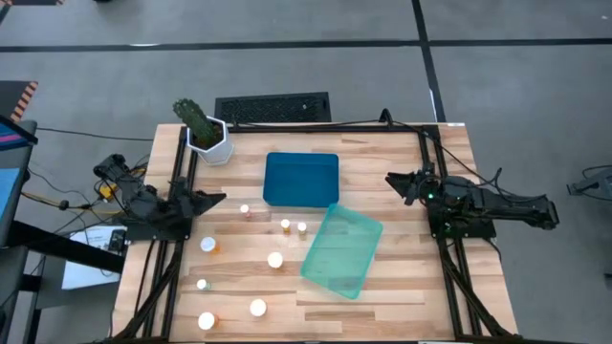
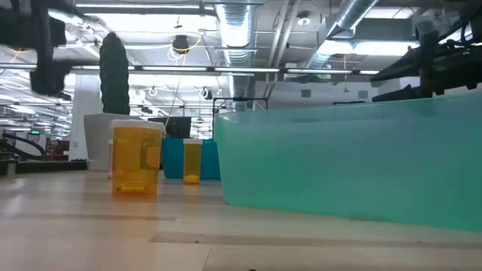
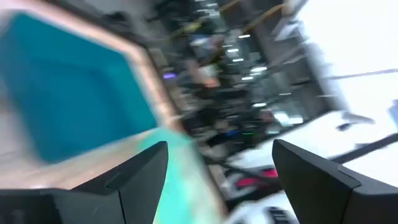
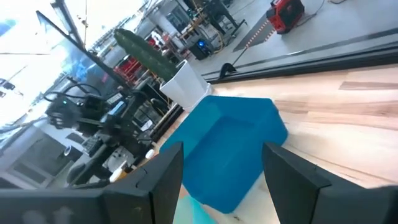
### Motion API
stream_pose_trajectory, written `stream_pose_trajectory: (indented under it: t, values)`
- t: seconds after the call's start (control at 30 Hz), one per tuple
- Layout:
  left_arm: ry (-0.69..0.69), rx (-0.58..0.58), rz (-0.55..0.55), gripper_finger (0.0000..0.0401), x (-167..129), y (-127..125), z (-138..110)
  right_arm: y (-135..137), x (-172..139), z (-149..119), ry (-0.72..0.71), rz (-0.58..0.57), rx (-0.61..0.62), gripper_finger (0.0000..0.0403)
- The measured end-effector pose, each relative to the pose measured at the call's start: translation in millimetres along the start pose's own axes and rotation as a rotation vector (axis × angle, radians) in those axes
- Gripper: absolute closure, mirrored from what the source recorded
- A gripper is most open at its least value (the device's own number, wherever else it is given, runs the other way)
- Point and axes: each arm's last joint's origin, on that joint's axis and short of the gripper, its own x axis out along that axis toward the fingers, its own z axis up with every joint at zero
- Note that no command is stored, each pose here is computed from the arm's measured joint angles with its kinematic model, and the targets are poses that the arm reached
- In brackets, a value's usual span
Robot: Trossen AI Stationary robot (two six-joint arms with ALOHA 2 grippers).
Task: Pick and place medicine bottles into bin by pill shape (circle, oval)
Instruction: Put the large orange pill bottle into the blue bin
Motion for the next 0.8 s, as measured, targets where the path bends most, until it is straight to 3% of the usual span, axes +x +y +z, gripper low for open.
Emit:
stream_pose_trajectory:
  t: [0.2, 0.3, 0.53, 0.63, 0.8]
  values:
    - [-0.132, 0.057, -0.312, 0.0119, -6, -36, 25, 1, 0, 0, 0.013, 0.014, 0.078, 0.0178]
    - [-0.196, 0.133, -0.371, 0.0119, -9, -52, 39, 2, 0, 0, 0.018, 0.034, 0.126, 0.0178]
    - [-0.108, 0.316, -0.318, 0.0119, -4, -103, 57, 16, -3, 16, -0.121, 0.187, 0.214, 0.0178]
    - [0.020, 0.409, -0.269, 0.0119, -1, -130, 66, 25, -7, 28, -0.229, 0.282, 0.201, 0.0178]
    - [0.247, 0.454, -0.087, 0.0119, -1, -167, 85, 34, -16, 43, -0.382, 0.405, 0.210, 0.0178]
